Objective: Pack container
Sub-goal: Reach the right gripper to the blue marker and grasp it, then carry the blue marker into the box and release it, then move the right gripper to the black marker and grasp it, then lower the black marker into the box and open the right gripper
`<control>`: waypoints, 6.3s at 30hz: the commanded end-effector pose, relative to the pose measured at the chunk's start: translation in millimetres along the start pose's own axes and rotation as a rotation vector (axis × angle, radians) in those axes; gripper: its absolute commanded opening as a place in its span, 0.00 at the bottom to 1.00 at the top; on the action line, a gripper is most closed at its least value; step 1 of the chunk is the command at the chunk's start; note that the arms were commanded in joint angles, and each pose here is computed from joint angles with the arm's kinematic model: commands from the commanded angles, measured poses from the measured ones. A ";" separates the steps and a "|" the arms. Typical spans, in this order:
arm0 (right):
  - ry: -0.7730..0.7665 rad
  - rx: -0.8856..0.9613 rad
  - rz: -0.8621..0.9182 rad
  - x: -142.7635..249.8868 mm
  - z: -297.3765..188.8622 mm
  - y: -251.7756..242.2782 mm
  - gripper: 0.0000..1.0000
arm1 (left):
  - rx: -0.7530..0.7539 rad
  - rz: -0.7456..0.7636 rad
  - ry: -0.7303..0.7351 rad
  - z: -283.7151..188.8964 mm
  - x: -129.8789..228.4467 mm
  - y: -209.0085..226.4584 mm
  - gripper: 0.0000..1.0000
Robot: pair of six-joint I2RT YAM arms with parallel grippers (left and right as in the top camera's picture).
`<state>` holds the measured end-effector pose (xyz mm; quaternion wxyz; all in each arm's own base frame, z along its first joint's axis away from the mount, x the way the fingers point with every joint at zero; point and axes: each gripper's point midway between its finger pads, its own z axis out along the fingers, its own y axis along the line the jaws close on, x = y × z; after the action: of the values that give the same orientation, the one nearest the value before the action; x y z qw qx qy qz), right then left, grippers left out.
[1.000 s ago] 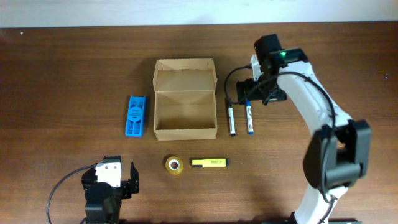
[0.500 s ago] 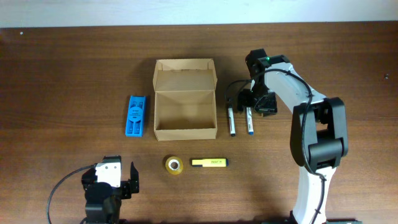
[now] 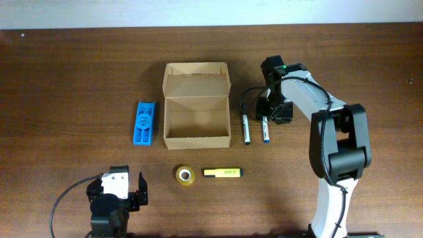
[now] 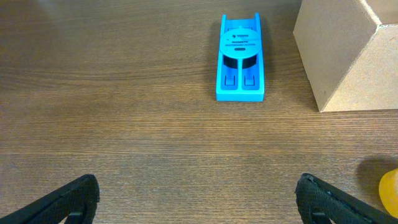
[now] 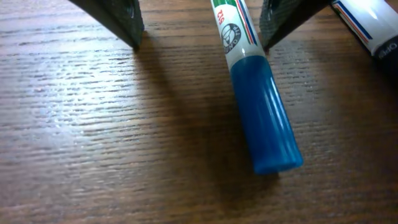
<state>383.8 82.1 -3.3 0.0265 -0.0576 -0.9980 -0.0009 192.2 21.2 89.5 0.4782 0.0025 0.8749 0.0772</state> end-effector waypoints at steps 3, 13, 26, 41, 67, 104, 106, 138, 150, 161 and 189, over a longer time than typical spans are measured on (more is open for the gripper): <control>0.053 0.039 -0.077 16.2 19.3 -0.7 0.30 | 0.012 0.019 -0.002 0.7 1.0 -2.5 1.00; 0.022 0.030 -0.105 6.3 2.2 7.2 0.04 | 0.012 0.019 -0.002 0.7 1.0 -2.5 1.00; -0.166 -0.080 -0.217 -16.2 -125.7 41.1 0.04 | 0.012 0.019 -0.002 0.7 1.0 -2.5 1.00; -0.383 -0.129 -1.012 33.2 -158.0 201.2 0.04 | 0.012 0.019 -0.002 0.7 0.9 -2.5 1.00; -0.371 -0.123 -1.102 34.5 -132.6 231.1 0.49 | 0.012 0.019 -0.002 0.7 1.0 -2.5 1.00; -0.300 -0.084 -0.123 41.5 -69.3 54.9 0.91 | 0.012 0.019 -0.002 0.7 1.0 -2.5 0.99; -0.304 -0.085 -0.123 42.4 -57.0 54.0 0.91 | 0.012 0.019 -0.002 0.7 1.0 -2.5 1.00; -0.209 -0.037 -0.133 40.6 -0.6 51.7 0.03 | 0.012 0.019 -0.002 0.7 1.0 -2.5 0.99; -0.388 -0.104 -0.175 19.5 -109.1 65.2 0.04 | 0.012 0.019 -0.002 0.7 1.0 -2.5 1.00; -0.551 -0.280 -0.704 38.9 -173.7 128.0 0.06 | 0.012 0.019 -0.002 0.7 1.0 -2.5 1.00; -0.556 -0.220 -1.029 47.4 -144.0 204.4 1.00 | 0.012 0.019 -0.002 0.7 1.0 -2.5 1.00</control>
<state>362.8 286.0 94.2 -0.2075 0.4503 -0.8627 -0.0997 192.2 21.2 89.5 0.4782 0.0025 0.8749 0.0772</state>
